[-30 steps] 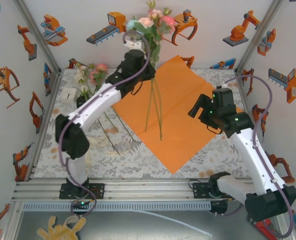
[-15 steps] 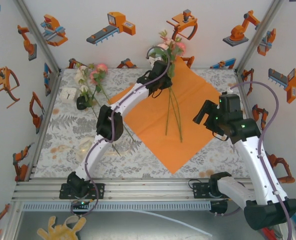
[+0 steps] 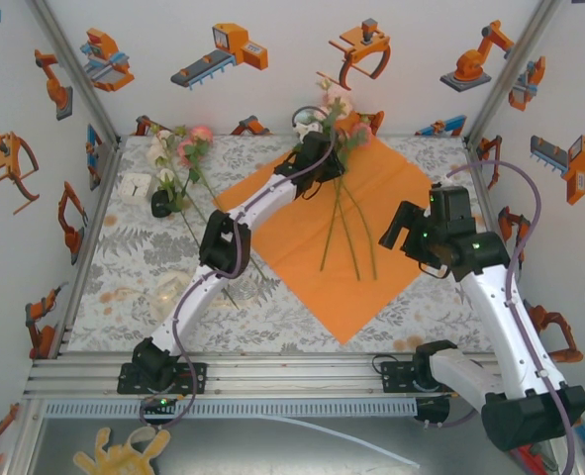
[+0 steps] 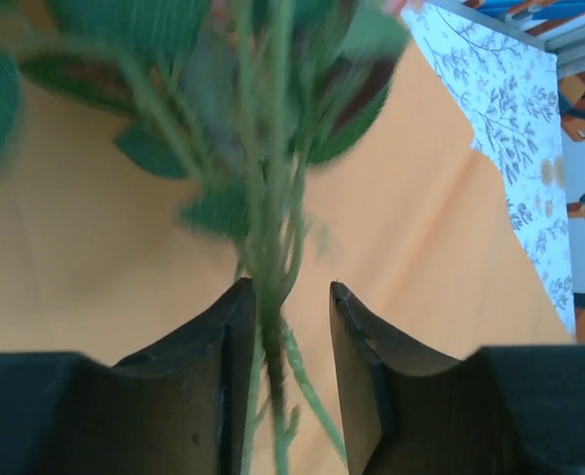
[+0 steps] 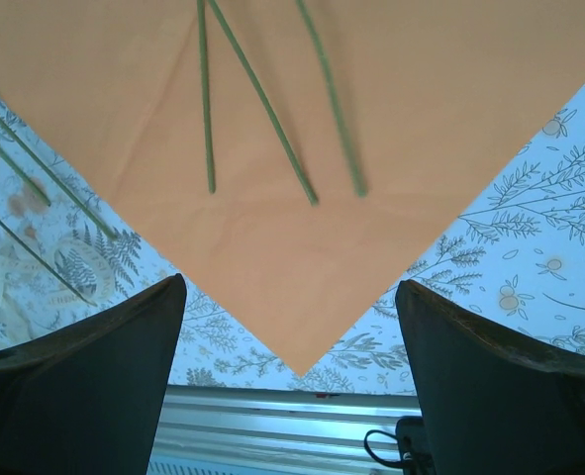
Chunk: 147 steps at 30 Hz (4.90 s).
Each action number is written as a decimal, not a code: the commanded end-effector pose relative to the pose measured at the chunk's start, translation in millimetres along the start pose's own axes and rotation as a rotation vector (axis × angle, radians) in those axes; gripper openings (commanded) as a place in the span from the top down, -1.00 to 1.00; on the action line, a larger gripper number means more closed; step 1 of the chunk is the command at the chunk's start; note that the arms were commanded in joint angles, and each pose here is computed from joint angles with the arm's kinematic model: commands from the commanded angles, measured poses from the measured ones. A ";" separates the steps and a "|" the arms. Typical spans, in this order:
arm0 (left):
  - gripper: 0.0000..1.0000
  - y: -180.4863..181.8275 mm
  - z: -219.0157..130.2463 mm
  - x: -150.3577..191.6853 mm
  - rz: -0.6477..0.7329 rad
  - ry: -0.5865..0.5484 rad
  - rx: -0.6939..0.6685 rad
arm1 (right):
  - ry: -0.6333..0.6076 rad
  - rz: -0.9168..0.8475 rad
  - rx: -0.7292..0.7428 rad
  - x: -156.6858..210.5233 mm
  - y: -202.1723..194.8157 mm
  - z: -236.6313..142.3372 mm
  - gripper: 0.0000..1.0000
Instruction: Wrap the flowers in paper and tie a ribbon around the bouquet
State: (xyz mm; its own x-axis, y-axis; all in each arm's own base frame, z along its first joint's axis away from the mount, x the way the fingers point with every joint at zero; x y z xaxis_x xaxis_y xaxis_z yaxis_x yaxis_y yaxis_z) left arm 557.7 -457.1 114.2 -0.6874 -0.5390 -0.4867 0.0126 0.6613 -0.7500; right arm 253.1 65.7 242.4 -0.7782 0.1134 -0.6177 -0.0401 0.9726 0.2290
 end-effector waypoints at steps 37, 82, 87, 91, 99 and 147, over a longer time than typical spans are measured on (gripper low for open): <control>-0.96 164.9 -513.8 -88.2 -0.050 -0.143 -0.494 | 0.015 -0.778 -0.289 -23.7 371.4 281.0 -0.55; -0.94 184.9 -451.8 -95.8 -0.099 -0.086 -0.424 | -0.292 -0.322 0.141 -107.6 138.2 163.3 1.00; -0.94 186.7 -450.7 -91.3 -0.103 -0.072 -0.421 | -0.249 -0.456 0.218 -123.1 102.9 206.3 1.00; -0.94 190.1 -453.6 -90.2 -0.121 -0.089 -0.434 | -0.199 -0.498 0.219 -125.3 90.9 244.4 1.00; -1.00 194.5 -443.3 -94.8 -0.133 -0.090 -0.488 | -0.148 -0.512 0.256 -121.4 81.8 269.9 0.06; 1.00 53.7 -277.3 -176.8 0.141 -0.095 -0.281 | -0.370 -0.220 -0.080 -80.2 74.2 -5.1 -0.11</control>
State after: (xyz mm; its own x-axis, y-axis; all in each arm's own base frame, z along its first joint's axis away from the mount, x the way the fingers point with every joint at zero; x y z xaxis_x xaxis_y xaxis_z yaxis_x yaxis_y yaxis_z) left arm 472.6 -149.9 272.8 -0.6105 -0.5085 -0.6072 -0.1777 0.8351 -0.5207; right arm 314.1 131.1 295.2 -0.5026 -0.0509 -0.8630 -0.2523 0.9634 0.0901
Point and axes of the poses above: each hand's point on the last joint's axis, 136 mm out from that joint toward the fingers, its own z axis out along the fingers, its own y axis along the line the jaws close on, x = y × z, the point moved 2 cm from there along -z, back along the fingers, and after that the axes turned 15 degrees about -z, right-handed, at the moved point
